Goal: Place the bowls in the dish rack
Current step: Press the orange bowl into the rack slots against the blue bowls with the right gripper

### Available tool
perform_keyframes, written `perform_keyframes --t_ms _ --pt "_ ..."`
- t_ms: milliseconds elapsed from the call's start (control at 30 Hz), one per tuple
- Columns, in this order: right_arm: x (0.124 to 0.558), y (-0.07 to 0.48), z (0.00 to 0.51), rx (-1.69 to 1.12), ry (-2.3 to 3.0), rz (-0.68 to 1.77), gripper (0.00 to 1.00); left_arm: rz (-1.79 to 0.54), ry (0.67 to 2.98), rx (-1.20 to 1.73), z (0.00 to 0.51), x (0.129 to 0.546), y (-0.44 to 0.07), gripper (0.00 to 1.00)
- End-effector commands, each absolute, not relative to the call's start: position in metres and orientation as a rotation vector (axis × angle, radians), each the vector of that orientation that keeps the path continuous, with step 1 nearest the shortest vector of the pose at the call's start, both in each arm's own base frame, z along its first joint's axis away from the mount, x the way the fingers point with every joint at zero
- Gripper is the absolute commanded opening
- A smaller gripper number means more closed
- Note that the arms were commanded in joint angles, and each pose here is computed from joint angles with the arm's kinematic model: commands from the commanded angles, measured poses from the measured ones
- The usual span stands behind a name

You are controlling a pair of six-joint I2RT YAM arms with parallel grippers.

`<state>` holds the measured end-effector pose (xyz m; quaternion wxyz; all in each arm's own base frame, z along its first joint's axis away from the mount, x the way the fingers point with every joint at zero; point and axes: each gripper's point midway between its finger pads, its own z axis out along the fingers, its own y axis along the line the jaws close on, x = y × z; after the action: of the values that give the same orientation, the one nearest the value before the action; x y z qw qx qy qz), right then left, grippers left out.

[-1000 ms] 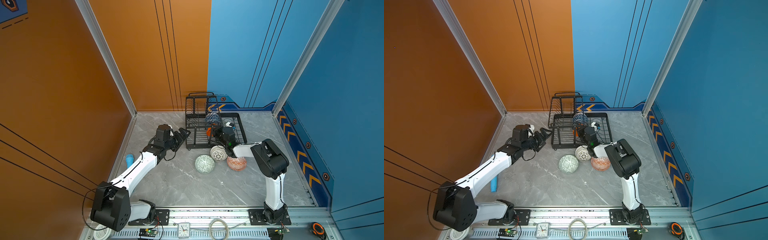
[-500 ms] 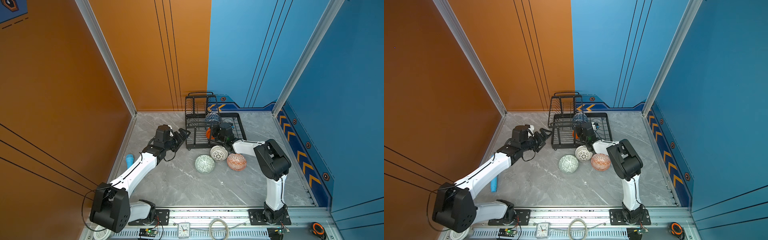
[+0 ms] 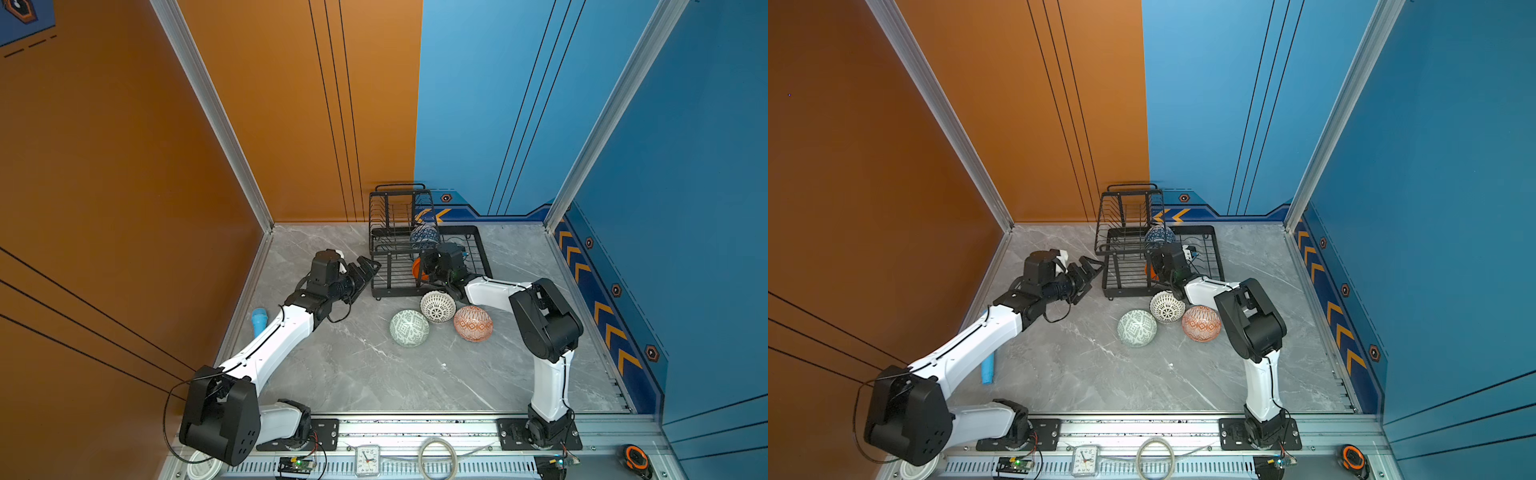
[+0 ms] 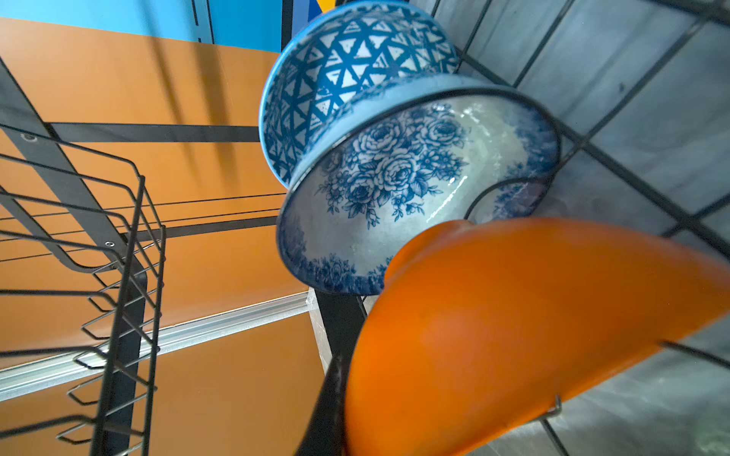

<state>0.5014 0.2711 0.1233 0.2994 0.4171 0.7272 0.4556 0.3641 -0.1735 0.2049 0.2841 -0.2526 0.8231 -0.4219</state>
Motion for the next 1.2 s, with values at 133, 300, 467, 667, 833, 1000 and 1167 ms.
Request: perform_keyframes --t_ms 133,300,467,667,833,1000,1167 --pt "0.484 0.262 0.095 1.184 2.039 1.133 0.0 -1.153 2.197 -0.64 0.209 0.356 -0.176 0.98" --pt "0.482 0.259 0.096 1.174 2.025 1.149 0.0 -1.156 2.197 -0.638 0.209 0.356 -0.178 0.98" --pt "0.483 0.256 0.099 1.173 2.003 1.17 0.0 -1.157 2.202 -0.636 0.208 0.357 -0.179 0.98" --pt "0.483 0.253 0.102 1.18 1.991 1.174 0.0 -1.158 2.202 -0.632 0.209 0.358 -0.181 0.98" --pt "0.482 0.251 0.102 1.176 1.999 1.158 0.06 -1.155 2.204 -0.631 0.209 0.358 -0.182 0.98" --pt "0.481 0.251 0.103 1.173 1.999 1.161 0.11 -1.152 2.204 -0.631 0.208 0.357 -0.183 0.98" --pt "0.481 0.252 0.105 1.169 2.0 1.175 0.14 -1.151 2.202 -0.631 0.209 0.356 -0.183 0.98"
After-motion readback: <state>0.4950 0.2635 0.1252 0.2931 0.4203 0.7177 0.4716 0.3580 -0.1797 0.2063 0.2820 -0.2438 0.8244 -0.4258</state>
